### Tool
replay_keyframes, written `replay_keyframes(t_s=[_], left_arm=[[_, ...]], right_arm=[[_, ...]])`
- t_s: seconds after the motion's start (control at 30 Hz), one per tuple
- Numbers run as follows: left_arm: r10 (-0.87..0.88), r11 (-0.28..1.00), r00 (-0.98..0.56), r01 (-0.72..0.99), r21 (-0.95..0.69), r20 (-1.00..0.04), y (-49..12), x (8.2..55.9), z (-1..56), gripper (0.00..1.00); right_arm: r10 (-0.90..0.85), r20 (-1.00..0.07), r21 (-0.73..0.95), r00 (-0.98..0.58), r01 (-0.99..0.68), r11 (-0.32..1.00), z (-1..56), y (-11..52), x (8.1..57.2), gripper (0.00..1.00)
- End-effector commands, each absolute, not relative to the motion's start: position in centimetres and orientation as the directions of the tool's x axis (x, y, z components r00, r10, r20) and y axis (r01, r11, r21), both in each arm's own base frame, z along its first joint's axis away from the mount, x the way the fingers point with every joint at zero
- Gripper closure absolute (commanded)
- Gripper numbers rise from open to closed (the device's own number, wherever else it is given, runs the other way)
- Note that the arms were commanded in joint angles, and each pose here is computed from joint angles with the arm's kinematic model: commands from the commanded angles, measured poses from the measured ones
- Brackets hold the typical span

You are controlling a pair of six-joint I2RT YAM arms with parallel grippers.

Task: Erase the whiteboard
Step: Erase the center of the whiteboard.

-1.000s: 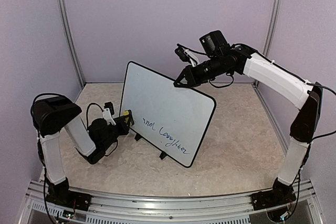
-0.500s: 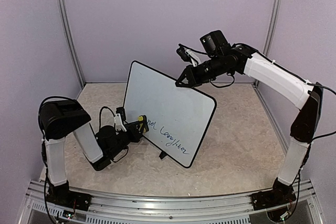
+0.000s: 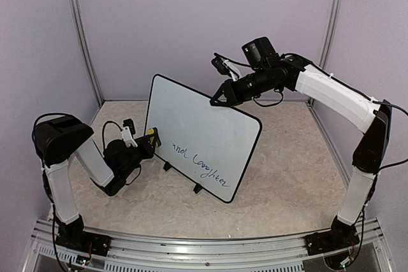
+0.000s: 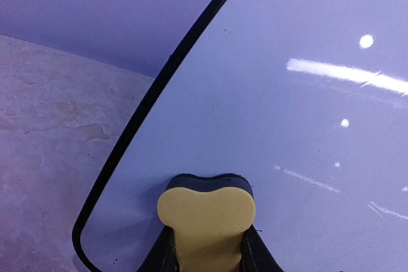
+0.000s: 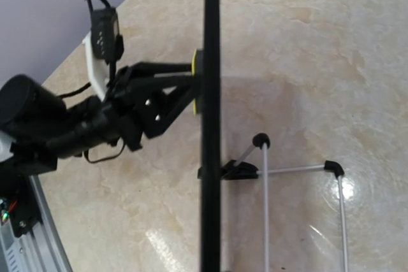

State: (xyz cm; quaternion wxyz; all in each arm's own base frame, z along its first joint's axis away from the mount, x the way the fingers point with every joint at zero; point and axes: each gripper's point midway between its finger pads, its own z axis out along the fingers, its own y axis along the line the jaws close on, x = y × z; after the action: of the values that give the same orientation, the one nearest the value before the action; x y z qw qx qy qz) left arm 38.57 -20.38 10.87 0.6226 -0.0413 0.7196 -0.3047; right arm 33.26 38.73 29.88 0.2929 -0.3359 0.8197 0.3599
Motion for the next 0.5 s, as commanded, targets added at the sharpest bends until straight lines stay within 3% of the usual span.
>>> replay_keyframes(t_s=[0.0, 0.2, 0.47], left_arm=[[-0.33, 0.879, -0.205, 0.289, -0.38, -0.921, -19.3, 39.5, 11.0, 0.87], [-0.297, 0.852, -0.211, 0.381, -0.358, -0.931, -21.9, 38.6, 10.9, 0.87], [-0.24, 0.78, -0.23, 0.532, -0.328, -0.943, -28.1, 34.0, 9.9, 0.87]], right_arm=[[-0.505, -0.608, 0.477, -0.613, -0.79, 0.385, 26.0, 40.4, 27.5, 1.0], [-0.506, -0.605, 0.48, -0.615, -0.789, 0.385, 26.0, 40.6, 27.6, 1.0], [-0.507, -0.603, 0.479, -0.616, -0.788, 0.387, 26.2, 40.7, 27.8, 1.0]])
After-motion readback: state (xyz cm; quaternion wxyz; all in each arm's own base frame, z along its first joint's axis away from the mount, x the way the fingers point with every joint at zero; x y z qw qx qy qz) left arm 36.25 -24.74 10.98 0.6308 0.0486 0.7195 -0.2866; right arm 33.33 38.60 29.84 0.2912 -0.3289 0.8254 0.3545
